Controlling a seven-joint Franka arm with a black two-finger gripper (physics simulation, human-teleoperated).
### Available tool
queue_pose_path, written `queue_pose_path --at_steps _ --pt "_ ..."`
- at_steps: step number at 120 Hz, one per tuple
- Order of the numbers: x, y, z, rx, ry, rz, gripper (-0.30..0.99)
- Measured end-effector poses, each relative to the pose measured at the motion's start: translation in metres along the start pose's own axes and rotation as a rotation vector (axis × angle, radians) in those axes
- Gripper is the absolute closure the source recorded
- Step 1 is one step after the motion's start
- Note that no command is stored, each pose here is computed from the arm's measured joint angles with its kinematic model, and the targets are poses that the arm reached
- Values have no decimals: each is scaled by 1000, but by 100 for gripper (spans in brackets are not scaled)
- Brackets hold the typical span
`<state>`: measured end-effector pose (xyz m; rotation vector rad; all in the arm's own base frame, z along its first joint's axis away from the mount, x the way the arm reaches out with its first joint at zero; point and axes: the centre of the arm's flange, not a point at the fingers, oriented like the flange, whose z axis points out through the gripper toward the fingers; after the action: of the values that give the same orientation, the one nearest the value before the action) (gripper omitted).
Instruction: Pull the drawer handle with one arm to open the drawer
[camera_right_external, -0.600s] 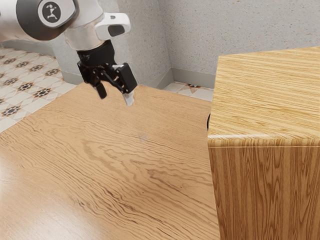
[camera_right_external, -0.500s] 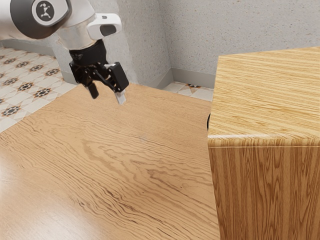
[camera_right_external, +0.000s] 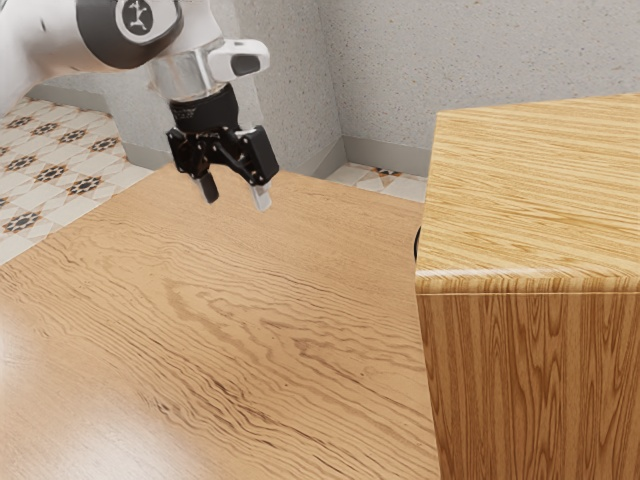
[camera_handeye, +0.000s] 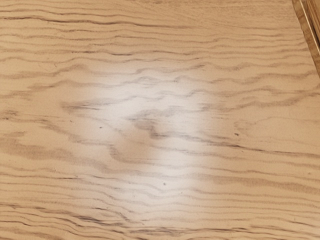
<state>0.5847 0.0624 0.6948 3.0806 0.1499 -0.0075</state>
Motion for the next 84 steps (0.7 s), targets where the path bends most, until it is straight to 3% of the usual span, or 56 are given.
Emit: queue_pose_path --at_steps 24,35,43,66,84 --pt "9 0 23 -8 -38 1 0" --pt "10 -3 64 -18 -111 -6 0" --pt "6 -2 80 -25 -123 -7 0" --pt "-23 11 86 -49 -56 12 0" --pt "-45 25 72 -71 86 20 0"
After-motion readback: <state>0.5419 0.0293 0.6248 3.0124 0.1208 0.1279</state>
